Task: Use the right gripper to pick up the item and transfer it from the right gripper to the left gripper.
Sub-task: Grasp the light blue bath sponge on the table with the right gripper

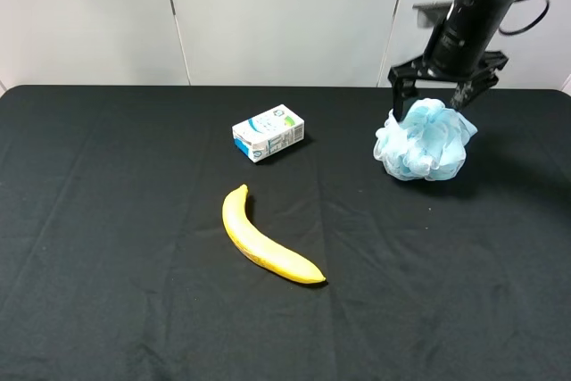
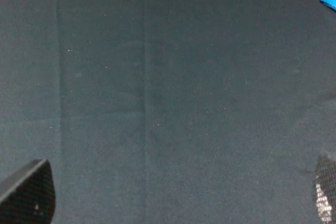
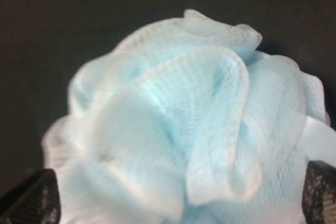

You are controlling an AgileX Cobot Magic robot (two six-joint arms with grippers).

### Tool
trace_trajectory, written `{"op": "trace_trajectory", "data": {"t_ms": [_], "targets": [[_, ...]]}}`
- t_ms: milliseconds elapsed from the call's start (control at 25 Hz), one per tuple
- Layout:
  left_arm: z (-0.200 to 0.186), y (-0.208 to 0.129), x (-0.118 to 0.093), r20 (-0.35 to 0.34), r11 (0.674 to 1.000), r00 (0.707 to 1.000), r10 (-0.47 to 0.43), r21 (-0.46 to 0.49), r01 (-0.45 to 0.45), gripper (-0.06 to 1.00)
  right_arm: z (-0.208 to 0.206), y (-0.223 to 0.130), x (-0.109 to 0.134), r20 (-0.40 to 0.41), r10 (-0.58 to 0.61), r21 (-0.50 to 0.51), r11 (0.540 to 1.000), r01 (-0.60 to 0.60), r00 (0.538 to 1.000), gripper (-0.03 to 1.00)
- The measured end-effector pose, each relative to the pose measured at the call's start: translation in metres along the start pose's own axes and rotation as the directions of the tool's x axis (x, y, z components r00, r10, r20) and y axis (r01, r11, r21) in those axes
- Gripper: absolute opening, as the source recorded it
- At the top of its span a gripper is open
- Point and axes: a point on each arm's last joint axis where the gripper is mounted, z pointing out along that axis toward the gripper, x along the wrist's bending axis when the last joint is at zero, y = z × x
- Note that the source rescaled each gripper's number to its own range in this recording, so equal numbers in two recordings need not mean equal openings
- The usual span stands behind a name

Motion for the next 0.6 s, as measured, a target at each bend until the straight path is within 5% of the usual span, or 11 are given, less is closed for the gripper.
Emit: {"op": "trace_trajectory", "data": {"t_ms": [440,520,600], "targets": [[0.000,0.000,0.000,0.000,1.000,1.000,0.000,0.000,0.000,0.97,0.045,0.006,-0.006,0.008,0.005,0.032,0.999,-0.005,1.000,1.00],[0.000,0.000,0.000,0.000,1.000,1.000,0.000,0.000,0.000,0.97,0.047,0.006,-0.006,0.007,0.005,0.034,0.999,-0.005,1.000,0.88],[0.000,0.000,0.000,0.000,1.000,1.000,0.000,0.000,0.000,0.97,0.048,0.006,-0.006,0.007,0.005,0.037,0.999,-0.005,1.000,0.63]]}}
